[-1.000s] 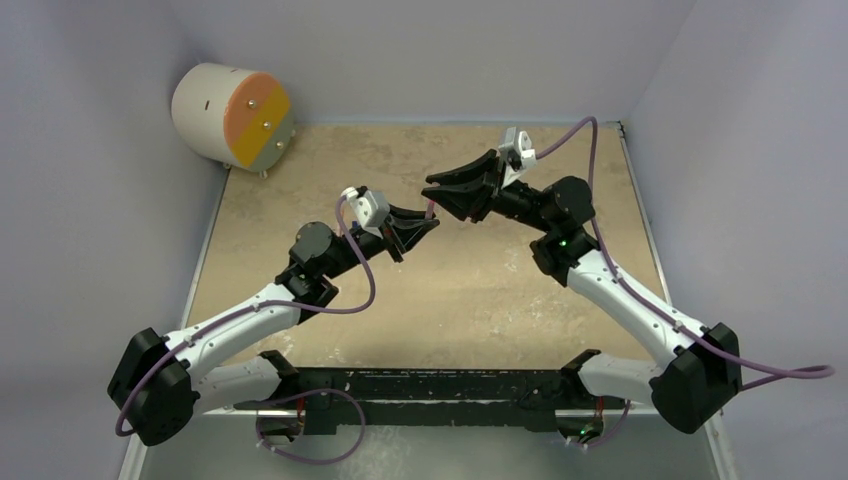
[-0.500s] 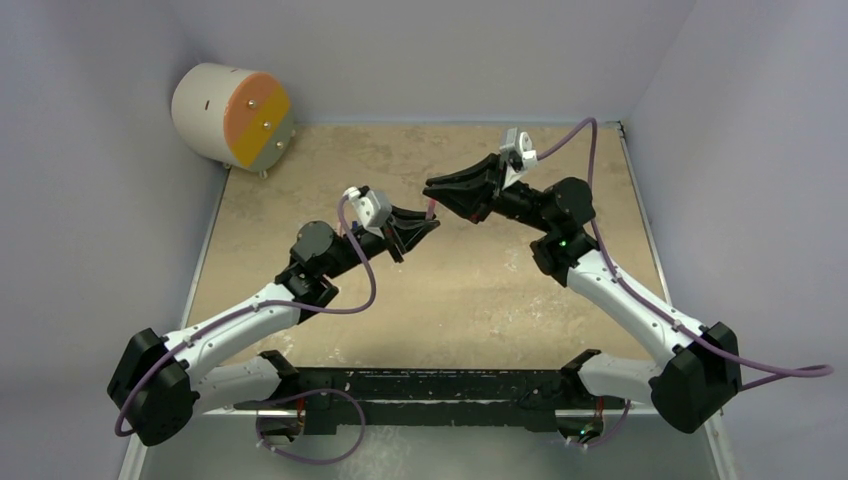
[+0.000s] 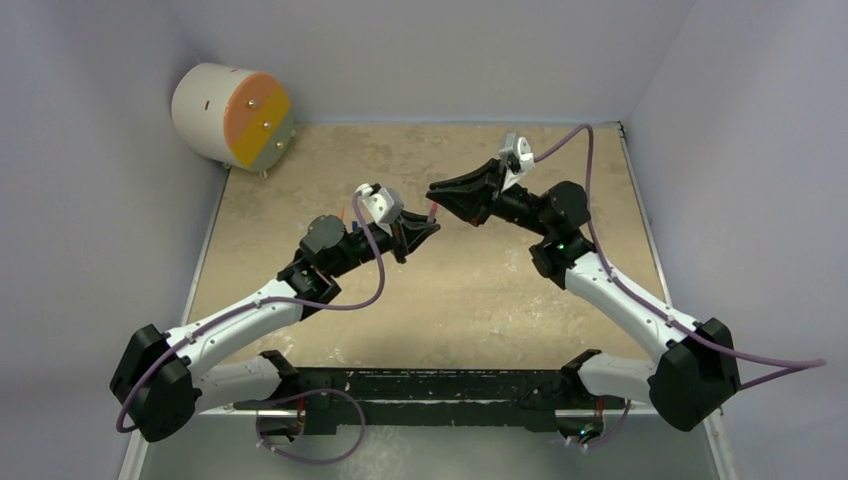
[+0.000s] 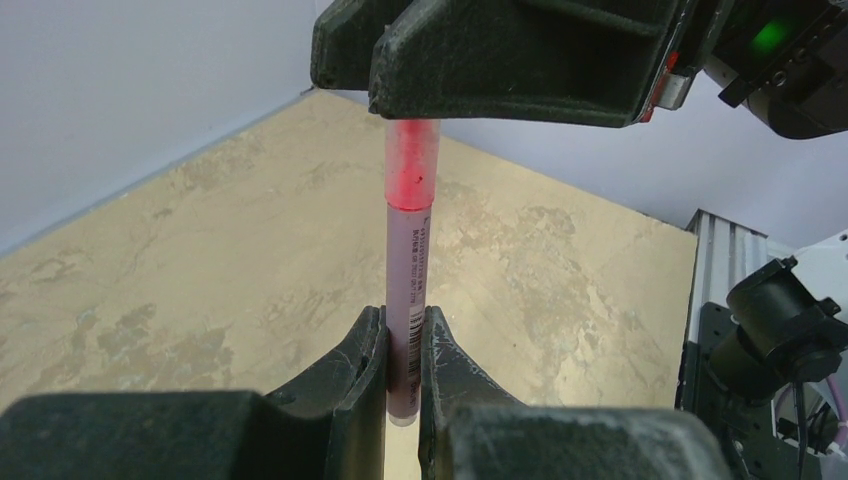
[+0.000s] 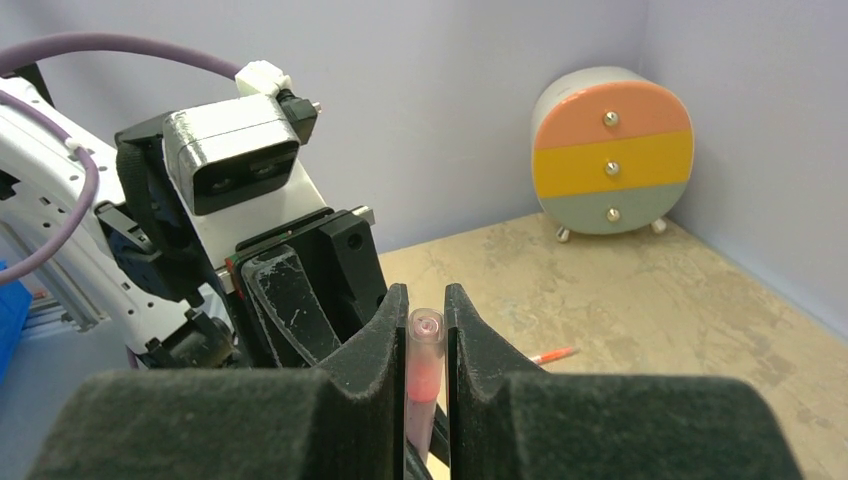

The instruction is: Insert the pens into the pen caps

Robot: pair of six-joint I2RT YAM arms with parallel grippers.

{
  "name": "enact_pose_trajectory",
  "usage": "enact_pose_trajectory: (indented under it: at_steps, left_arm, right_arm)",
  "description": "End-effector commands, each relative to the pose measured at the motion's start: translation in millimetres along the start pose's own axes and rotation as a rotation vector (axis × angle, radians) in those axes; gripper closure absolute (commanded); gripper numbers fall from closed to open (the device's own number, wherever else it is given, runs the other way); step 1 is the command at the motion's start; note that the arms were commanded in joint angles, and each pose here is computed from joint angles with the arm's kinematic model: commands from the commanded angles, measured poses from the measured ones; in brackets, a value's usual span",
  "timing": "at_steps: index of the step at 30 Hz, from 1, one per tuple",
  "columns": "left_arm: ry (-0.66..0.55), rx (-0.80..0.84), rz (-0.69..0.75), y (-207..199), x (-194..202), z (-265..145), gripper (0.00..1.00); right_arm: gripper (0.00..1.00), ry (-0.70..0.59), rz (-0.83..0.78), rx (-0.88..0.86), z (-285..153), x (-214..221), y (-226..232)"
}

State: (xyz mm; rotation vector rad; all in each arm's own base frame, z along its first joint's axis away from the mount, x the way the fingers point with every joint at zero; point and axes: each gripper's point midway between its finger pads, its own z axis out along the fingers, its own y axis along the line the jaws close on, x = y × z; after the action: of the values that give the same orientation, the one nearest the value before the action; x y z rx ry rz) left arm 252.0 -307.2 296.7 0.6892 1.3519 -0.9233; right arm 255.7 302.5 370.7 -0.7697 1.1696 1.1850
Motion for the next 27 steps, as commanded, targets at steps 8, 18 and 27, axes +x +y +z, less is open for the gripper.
enact_pose_trajectory:
  at_steps: [8,18,27]
  left_arm:
    - [-0.506,-0.081,0.129,4,-168,-7,1.0]
    - [-0.6,-0.057,0.157,-5,-201,-13,1.0]
    - [-0.642,-0.097,0.187,-2,-222,-21,1.0]
  right_arm:
    - [1.0,0.274,0.302,-0.103,-29,116,27]
    - [1.0,0.3,0.373,-0.104,-30,144,39]
    - [1.0,0.356,0.413,-0.083,-39,176,41]
